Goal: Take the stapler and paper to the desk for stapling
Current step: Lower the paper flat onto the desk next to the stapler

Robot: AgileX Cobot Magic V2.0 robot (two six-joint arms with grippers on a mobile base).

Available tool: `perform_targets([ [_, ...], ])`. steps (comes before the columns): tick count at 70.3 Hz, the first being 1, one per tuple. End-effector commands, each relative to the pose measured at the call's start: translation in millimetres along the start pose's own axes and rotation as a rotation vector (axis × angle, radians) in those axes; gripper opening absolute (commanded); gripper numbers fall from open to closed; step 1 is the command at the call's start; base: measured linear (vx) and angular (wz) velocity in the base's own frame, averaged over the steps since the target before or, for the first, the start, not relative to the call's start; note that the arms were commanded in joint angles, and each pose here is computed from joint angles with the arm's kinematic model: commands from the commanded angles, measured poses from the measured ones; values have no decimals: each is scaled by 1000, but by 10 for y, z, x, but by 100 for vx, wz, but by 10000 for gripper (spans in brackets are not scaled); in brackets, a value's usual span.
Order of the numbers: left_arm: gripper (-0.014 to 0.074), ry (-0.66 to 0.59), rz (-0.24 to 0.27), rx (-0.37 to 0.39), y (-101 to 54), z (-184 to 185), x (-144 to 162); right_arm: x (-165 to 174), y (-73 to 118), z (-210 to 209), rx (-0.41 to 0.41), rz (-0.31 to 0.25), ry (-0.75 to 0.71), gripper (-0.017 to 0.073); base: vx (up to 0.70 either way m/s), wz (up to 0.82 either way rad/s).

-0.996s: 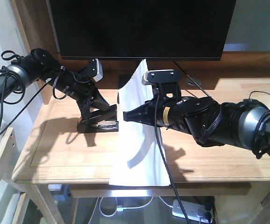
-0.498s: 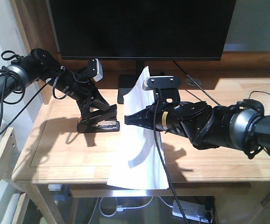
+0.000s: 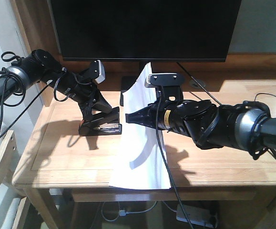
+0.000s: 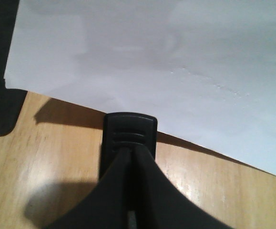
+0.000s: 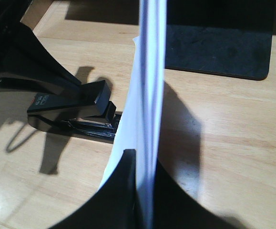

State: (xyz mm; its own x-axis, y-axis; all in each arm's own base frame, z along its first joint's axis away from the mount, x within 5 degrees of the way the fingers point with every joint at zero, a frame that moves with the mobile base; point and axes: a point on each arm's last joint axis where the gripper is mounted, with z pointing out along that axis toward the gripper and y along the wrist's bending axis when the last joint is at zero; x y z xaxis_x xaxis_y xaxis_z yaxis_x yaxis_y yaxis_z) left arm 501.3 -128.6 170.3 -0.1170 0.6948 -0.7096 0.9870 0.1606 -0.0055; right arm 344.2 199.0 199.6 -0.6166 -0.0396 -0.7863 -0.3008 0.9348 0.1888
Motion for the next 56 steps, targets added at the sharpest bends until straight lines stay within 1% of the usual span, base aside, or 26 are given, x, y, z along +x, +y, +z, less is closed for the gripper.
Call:
perform_targets([
  [1,-6,-85,44,-25,-78,-299,-379,-228,57,-109,-19,-58,-76,-3,0,0],
  [9,-6,-85,44,-25,-79,-299,-379,-208,44,-79,-8,-41,-72,-3,0,0],
  [27,-6,-85,44,-25,-79,-299,-379,-150,35,-13,-6,-43,-50,-3,0,0],
  [41,-6,-85,44,-25,-79,-299,-379,-137,75,-11,-48,-44,-30,-3,0,0],
  [48,-6,-85,44,-25,-79,-299,-379,-180,119,-19,-83,-43,-31,-3,0,0],
  [56,-6,-85,44,-25,-79,-299,-379,-247,154,-30,-105,-39,-45,-3,0,0],
])
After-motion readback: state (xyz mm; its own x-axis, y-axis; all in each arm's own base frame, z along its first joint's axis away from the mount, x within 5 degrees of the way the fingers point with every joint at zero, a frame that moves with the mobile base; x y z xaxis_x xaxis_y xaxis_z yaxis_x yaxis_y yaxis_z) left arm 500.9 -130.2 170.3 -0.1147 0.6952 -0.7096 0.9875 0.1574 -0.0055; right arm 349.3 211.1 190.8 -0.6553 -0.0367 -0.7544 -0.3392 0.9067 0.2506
